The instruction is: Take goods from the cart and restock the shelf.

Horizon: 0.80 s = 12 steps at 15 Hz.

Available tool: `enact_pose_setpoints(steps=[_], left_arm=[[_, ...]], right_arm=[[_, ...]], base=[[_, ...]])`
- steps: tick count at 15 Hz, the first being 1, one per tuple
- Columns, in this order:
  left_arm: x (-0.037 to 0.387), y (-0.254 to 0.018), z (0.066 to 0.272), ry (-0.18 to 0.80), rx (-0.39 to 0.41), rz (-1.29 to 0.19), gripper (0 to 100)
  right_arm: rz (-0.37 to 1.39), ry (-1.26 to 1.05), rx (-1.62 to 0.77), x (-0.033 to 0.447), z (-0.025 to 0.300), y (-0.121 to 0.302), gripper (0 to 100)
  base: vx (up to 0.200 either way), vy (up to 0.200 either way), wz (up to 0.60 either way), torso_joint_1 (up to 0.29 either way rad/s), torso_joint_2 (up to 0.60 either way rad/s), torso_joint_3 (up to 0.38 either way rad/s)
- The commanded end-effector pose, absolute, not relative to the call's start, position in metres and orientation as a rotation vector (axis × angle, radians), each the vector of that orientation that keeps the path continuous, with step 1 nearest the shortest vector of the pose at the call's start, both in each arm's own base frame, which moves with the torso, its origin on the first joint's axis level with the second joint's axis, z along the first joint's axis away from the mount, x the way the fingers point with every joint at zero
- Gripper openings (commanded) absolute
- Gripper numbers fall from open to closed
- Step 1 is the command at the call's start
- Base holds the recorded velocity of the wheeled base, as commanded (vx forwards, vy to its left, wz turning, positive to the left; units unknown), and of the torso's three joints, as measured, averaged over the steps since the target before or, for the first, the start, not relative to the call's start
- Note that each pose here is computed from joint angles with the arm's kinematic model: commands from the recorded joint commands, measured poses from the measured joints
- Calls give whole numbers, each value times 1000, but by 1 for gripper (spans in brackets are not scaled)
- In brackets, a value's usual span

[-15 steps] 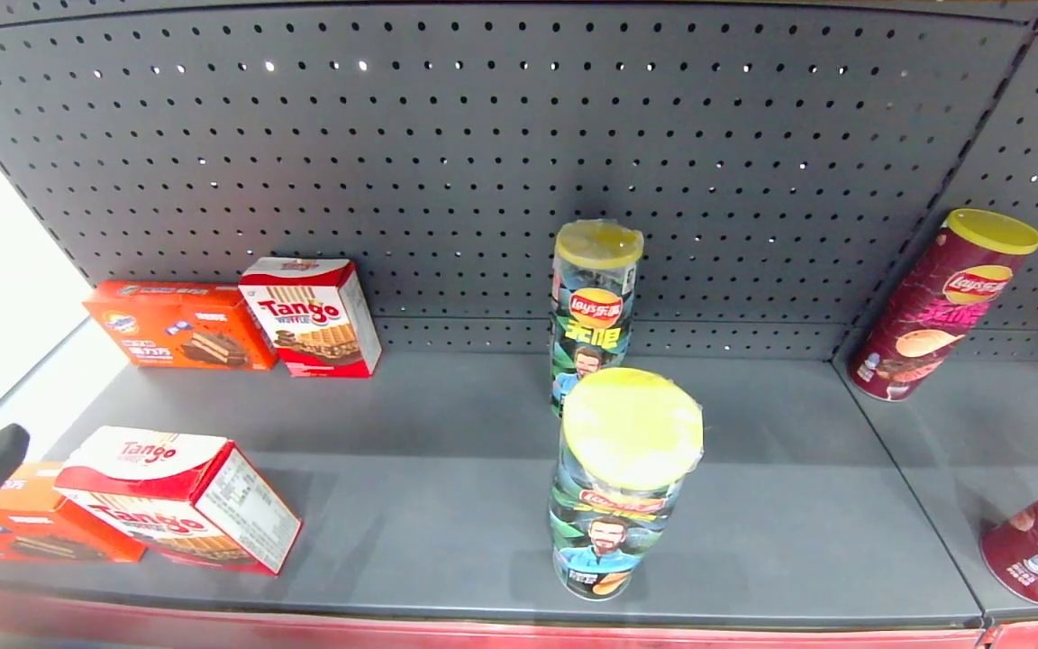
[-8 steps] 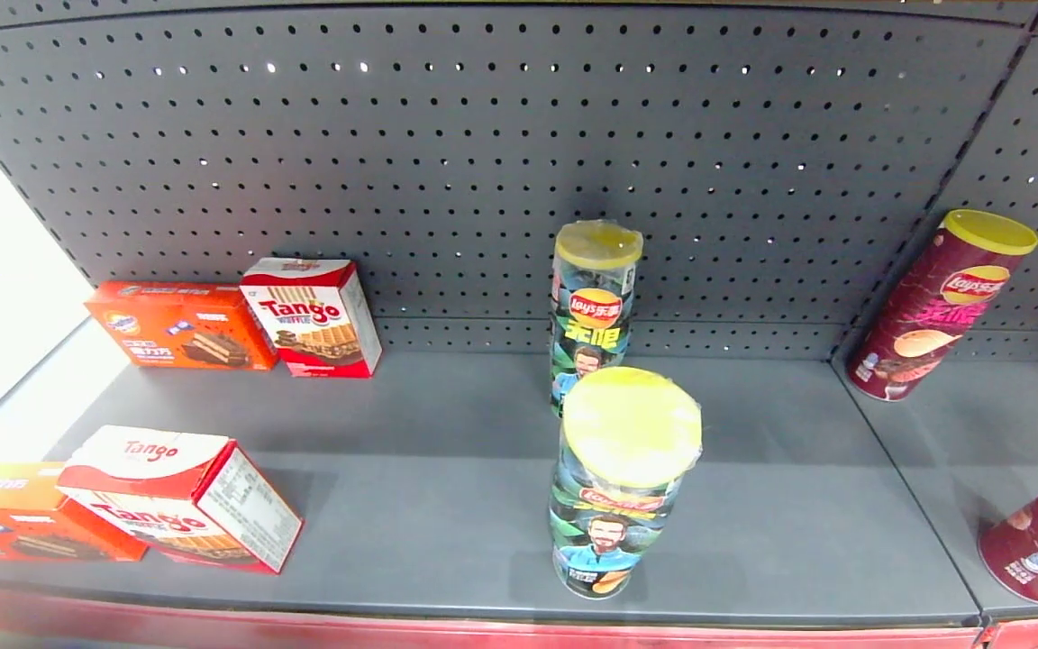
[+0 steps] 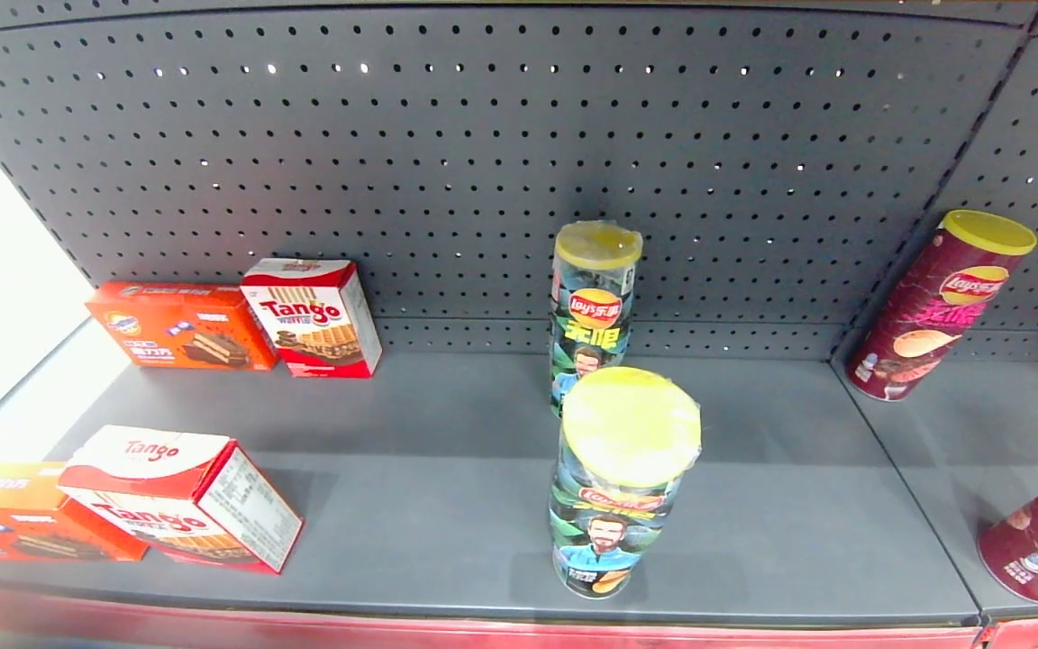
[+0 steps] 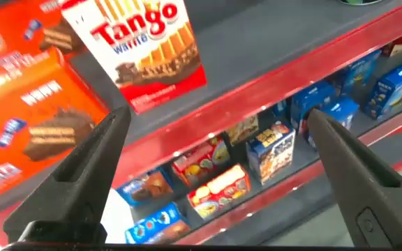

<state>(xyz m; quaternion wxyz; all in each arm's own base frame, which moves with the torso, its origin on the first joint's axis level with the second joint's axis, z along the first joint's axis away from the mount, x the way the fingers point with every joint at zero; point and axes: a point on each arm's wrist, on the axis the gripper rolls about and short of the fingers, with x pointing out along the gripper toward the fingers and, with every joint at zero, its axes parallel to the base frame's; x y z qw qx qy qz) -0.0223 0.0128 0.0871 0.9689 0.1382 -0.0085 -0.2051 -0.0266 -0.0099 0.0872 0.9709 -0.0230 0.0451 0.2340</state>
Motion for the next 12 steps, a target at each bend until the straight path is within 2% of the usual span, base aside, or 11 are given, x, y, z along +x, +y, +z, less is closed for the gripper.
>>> enact_pose_setpoints(steps=[1,2,3,4,7,10,12], left_arm=[[-18,9,84,64,259,-380,100],[-13,7,85,130,258,-346,100],[-11,6,86,164,265,-338,100],[-10,5,86,167,272,-339,100],[-13,6,86,142,250,-315,100],[-16,5,85,133,225,-180,100],[-18,4,85,114,215,-103,100]], right_arm=[[216,239,-43,-16,90,-1,100],[135,250,-36,-15,90,0,100],[-21,234,-12,-16,90,3,100],[-58,165,14,-22,88,4,100],[-65,8,22,-15,86,3,100],[44,28,20,-16,83,4,100],[-44,54,-4,-14,83,3,100]], base=[[0,0,0,0,0,0],[0,0,0,0,0,0],[0,0,0,0,0,0],[0,0,0,0,0,0],[0,0,0,0,0,0],[0,0,0,0,0,0],[0,0,0,0,0,0]])
